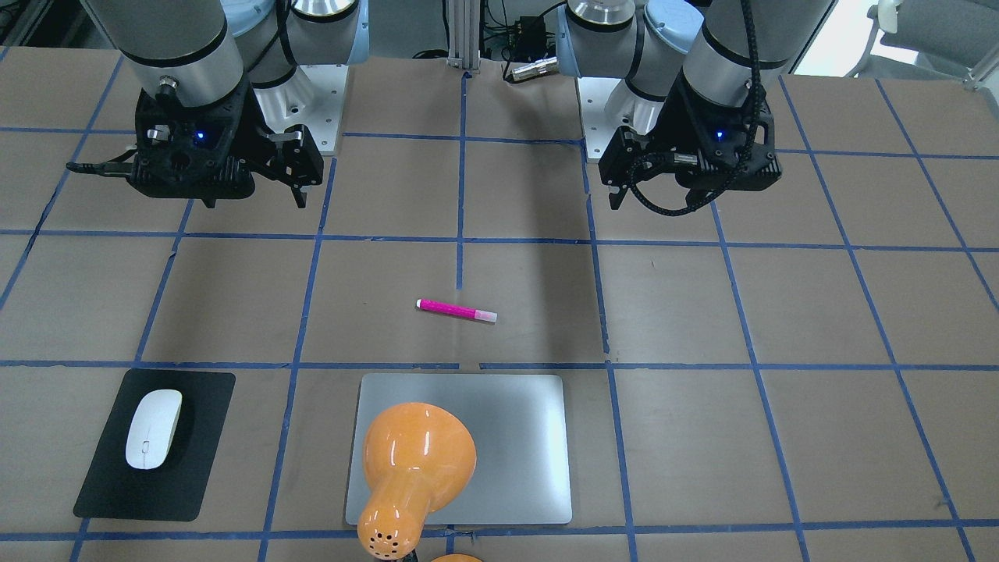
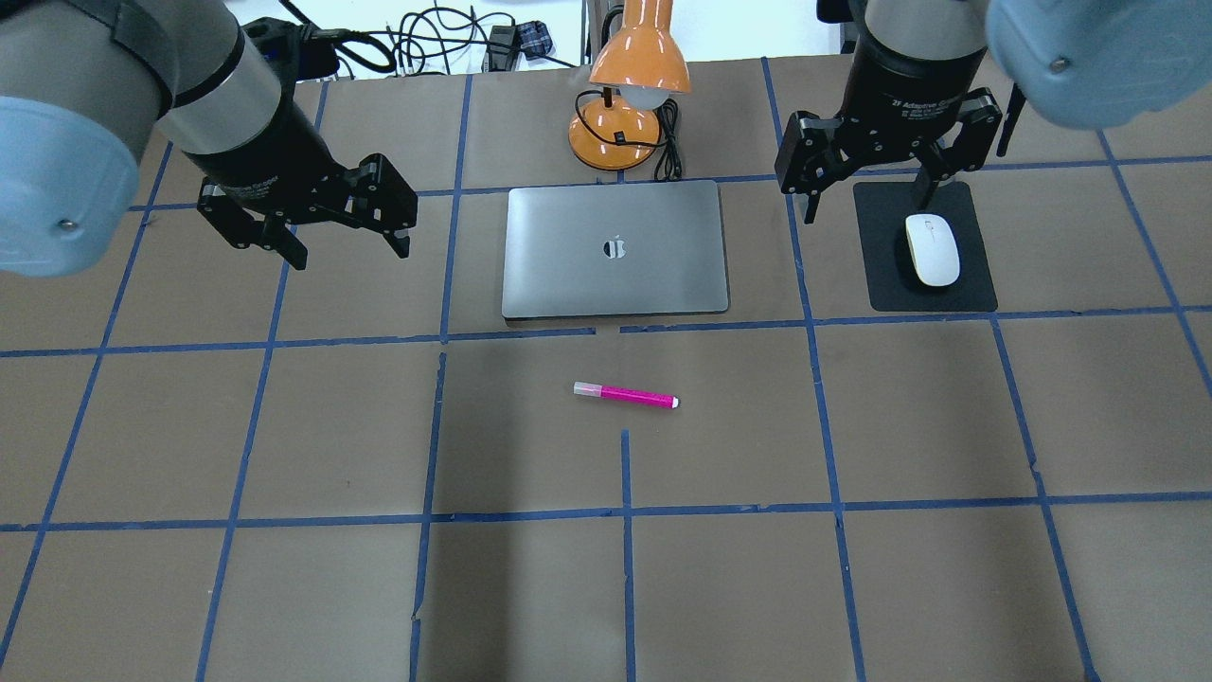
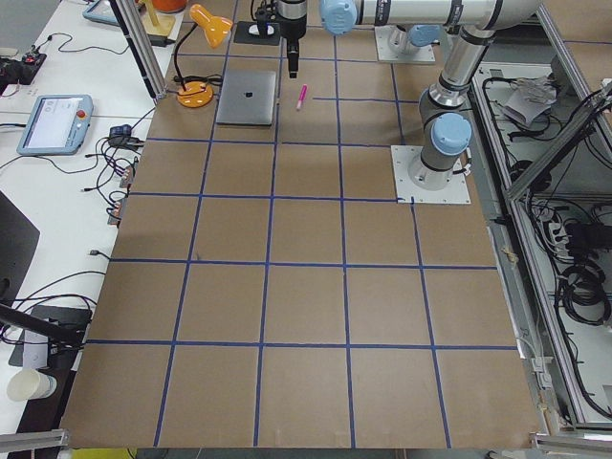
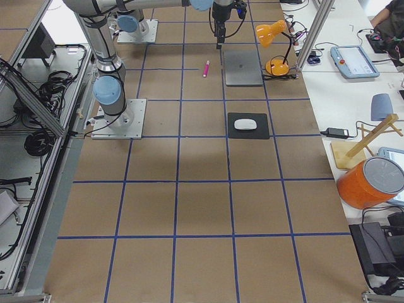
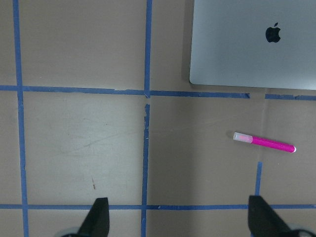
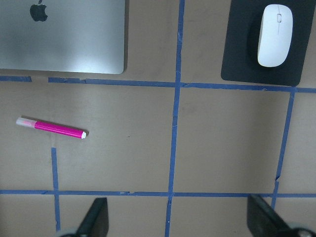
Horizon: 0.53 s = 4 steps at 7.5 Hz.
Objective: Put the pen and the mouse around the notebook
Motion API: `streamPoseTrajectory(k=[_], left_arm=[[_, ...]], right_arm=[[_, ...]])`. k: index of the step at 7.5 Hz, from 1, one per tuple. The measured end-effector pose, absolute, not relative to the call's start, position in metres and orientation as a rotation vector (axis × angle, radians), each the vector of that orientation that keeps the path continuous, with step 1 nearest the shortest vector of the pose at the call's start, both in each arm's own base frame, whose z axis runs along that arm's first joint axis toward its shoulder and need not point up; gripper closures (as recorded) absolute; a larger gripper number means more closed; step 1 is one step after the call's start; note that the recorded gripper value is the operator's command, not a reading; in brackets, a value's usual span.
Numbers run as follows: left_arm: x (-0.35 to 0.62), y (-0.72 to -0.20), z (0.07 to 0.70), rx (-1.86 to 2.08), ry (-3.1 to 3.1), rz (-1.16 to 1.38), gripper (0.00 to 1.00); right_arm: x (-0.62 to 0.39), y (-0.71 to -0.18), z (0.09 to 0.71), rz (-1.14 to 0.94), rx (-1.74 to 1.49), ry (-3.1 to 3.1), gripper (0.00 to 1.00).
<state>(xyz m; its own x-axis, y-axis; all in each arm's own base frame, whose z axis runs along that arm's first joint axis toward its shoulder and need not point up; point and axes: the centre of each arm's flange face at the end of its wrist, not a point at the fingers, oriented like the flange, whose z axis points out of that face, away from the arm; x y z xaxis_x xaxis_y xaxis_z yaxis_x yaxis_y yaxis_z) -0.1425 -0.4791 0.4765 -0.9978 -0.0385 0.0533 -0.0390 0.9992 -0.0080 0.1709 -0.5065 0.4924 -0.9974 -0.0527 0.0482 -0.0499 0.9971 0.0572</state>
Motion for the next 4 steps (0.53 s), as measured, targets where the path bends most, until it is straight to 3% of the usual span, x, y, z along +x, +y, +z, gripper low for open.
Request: streamPoseTrajectory(k=[4], left_arm=[[-0.1395, -0.4750, 0.4769, 0.054, -3.122, 0.014, 0.00]], right_arm=[[0.1684, -0.5080, 0.4923, -0.080, 0.071, -3.096, 0.00]])
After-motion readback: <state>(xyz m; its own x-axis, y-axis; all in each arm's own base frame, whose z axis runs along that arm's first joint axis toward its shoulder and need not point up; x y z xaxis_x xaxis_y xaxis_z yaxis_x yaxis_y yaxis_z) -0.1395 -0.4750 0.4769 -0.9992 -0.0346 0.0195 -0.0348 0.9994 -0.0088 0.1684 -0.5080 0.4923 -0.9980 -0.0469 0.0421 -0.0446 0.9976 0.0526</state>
